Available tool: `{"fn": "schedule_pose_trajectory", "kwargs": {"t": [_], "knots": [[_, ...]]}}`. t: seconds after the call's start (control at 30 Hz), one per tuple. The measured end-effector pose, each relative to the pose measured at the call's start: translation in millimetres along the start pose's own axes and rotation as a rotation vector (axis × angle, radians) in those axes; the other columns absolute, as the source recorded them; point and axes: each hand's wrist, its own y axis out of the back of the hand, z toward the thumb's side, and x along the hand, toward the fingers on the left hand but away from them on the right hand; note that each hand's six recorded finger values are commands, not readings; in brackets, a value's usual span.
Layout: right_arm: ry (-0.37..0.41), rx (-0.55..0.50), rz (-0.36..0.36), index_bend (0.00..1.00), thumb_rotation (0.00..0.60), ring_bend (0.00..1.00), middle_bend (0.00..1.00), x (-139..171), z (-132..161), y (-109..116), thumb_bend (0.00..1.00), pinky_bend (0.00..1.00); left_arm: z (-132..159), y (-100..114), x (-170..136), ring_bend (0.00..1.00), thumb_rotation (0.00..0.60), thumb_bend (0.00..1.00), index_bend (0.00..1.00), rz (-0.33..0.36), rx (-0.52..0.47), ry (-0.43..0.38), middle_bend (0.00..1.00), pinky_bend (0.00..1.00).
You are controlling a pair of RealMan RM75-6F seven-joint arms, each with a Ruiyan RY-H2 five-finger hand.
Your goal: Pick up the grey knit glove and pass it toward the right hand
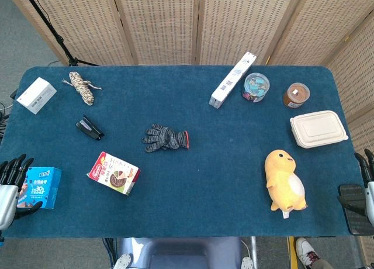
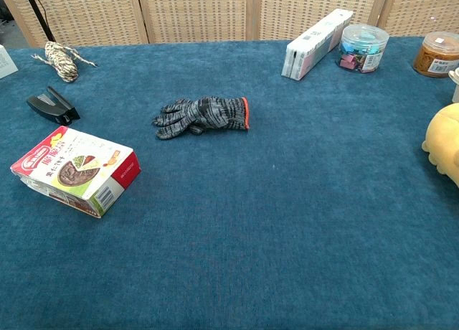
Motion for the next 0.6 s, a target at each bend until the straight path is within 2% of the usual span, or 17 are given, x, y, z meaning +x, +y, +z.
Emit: {"fn": "schedule_pose_trajectory", "kwargs": {"t": [0.37, 0.6], "knots": [[-0.002, -0.003, 0.001, 0.0, 0.6, 0.0, 0.0, 2, 0, 2, 0.0, 0.0, 7, 3, 2, 0.0, 0.6, 0.02, 0.0, -0.002, -0.044, -0.041, 0.0, 0.0], [-0.012, -0.008, 0.019, 0.0, 0.6, 0.0, 0.0, 2, 0, 3, 0.0, 0.0, 38, 12, 36, 0.0, 0.6, 0.02, 0.0, -0.036, -0.096, -0.178, 0.0, 0.0]]}}
